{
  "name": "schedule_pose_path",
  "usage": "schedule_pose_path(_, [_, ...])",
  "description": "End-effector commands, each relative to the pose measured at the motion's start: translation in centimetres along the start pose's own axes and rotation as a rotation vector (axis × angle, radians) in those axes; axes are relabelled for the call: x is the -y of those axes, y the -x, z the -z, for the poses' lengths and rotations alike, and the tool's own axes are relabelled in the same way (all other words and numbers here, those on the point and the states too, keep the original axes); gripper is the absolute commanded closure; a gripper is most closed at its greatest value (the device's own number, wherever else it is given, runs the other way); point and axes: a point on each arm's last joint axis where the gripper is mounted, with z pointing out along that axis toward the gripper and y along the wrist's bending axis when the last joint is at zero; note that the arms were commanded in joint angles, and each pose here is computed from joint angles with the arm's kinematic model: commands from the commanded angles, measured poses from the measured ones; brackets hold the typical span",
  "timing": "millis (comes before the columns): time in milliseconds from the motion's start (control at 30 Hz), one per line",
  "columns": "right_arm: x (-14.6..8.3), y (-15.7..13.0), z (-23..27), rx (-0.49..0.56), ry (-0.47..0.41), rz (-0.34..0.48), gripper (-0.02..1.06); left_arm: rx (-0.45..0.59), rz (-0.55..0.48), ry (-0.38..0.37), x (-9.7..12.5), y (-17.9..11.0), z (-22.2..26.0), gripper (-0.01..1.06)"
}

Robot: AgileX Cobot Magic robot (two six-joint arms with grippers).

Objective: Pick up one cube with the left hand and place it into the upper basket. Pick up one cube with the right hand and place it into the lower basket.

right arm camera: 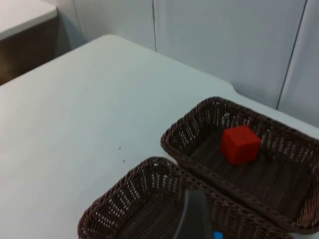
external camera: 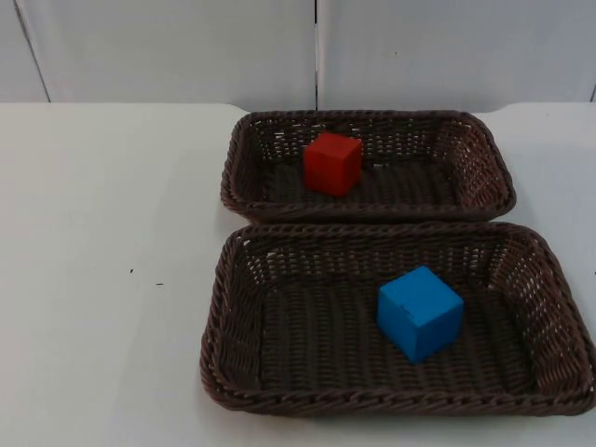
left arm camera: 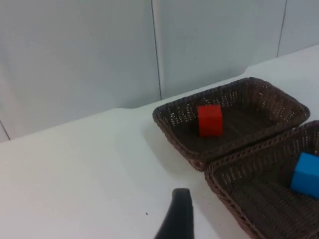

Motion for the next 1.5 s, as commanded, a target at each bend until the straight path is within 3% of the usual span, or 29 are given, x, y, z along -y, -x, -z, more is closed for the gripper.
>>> schedule_pose_path(0, [-0.2,-0.8,1.5,0.041,0.002,0.018,0.46,-0.011,0.016,-0.016,0.1,-0.7,0.7,0.32])
schedule_pose_path(667, [-0.6,-2.8,6.4,0.105,0.007,0.041,0.46,-0.099,0.034,-0.050,0.6,-3.8,0.8,0.32])
schedule_pose_path(867, [-0.7,-3.9,8.2,0.085,0.007,0.060,0.46,-0.111,0.029,-0.054,0.6,-3.9,0.8,0.32])
schedule_pose_path(1100, [-0.8,-5.7,10.4,0.048,0.000,0.080,0.46,-0.198,0.013,-0.037,0.5,-5.1,0.4,0.32])
schedule_pose_path(1467, [-0.9,-10.0,11.4,0.012,-0.018,0.002,0.46,-0.200,0.013,-0.037,0.5,-5.1,0.4,0.32])
